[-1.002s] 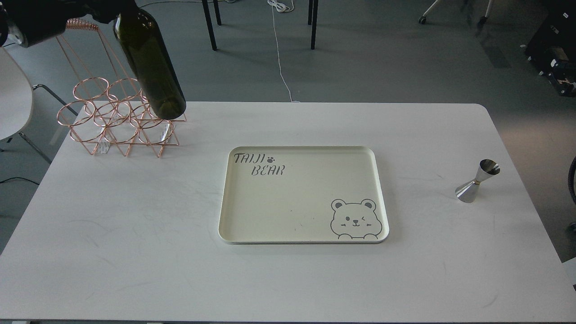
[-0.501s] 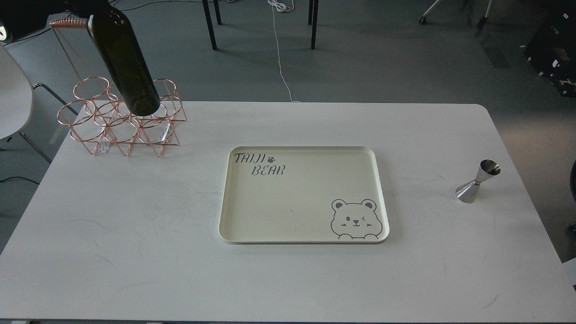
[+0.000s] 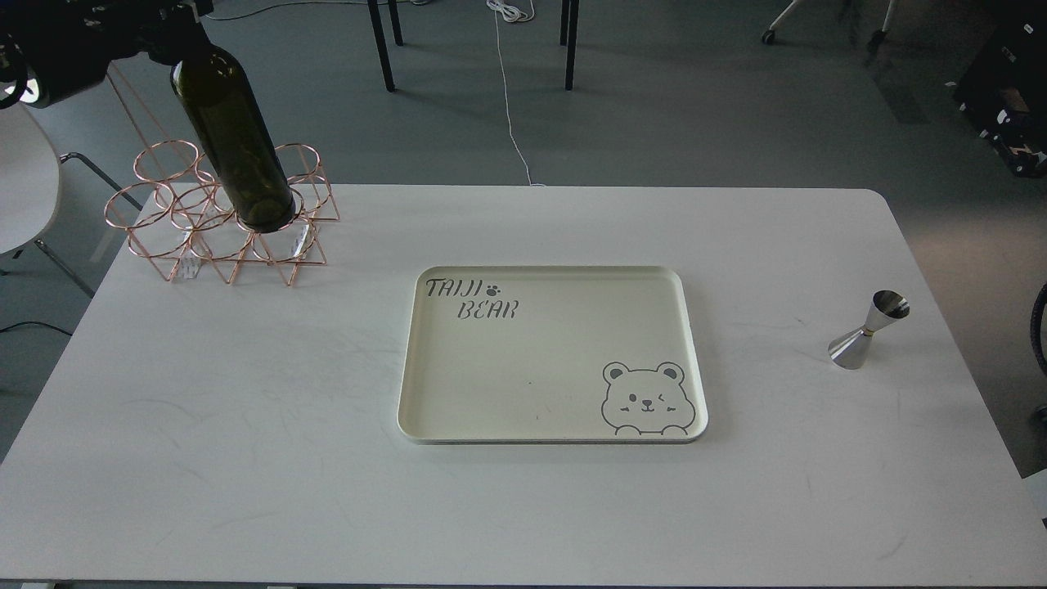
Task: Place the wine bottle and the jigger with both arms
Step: 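Lower the bottle into a slot of the copper wire rack, then release the bottle and withdraw the left gripper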
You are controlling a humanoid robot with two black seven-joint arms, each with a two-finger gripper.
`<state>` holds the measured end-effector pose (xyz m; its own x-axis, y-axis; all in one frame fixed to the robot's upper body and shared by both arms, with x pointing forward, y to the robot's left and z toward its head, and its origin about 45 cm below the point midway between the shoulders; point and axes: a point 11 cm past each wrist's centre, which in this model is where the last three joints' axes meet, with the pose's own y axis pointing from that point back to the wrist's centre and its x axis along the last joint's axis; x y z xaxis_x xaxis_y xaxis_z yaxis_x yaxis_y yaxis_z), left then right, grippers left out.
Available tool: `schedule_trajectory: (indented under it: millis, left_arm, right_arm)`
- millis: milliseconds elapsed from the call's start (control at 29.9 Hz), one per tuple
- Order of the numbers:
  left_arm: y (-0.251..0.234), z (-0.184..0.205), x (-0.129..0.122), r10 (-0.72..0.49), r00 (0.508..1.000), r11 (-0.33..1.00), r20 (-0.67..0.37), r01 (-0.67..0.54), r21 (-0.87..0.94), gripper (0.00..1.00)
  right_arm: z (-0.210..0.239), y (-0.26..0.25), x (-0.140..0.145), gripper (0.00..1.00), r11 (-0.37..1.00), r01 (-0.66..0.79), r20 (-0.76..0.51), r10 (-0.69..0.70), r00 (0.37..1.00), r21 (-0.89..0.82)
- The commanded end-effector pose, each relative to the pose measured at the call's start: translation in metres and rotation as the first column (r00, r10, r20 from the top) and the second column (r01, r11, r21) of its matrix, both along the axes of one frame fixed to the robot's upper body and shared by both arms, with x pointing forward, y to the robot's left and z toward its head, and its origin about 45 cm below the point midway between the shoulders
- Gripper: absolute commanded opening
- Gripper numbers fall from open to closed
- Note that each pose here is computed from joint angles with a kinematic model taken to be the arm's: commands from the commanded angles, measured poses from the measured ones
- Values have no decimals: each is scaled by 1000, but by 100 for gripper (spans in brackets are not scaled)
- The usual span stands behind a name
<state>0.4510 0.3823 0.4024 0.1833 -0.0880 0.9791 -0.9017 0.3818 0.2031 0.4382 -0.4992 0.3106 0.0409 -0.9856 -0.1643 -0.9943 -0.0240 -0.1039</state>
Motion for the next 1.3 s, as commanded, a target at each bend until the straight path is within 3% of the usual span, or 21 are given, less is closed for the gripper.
schedule_trajectory:
  millis: [0, 434, 568, 835, 936, 1069, 1270]
  left_arm:
    - [0, -4, 1, 2, 1000, 1000, -7, -2, -2, 15]
    - [6, -48, 7, 34, 998, 999, -58, -33, 15, 30]
    - [7, -52, 8, 45, 996, 999, -72, -46, -11, 46]
    - [12, -60, 8, 63, 994, 998, -91, -63, 2, 59]
    - [9, -60, 10, 62, 994, 998, -91, -64, -23, 80]
    - [11, -42, 12, 83, 993, 967, -83, -100, -233, 97]
    - [50, 1, 4, 179, 980, 720, -92, -194, -666, 98]
  right_arm:
    - [0, 0, 0, 98, 1000, 0, -1, 0, 1000, -1]
    - [-1, 0, 0, 98, 1000, 1, -2, -1, 1000, -1]
    - [-1, 0, 0, 98, 1000, 0, -3, 0, 1000, 0]
    - [-1, 0, 0, 98, 1000, 0, -3, 0, 1000, 0]
    - [-1, 0, 0, 98, 1000, 0, -3, 0, 1000, 0]
    - [-1, -1, 0, 98, 1000, 6, 0, -6, 1000, 0]
    - [0, -3, 0, 98, 1000, 20, 2, -20, 1000, -1]
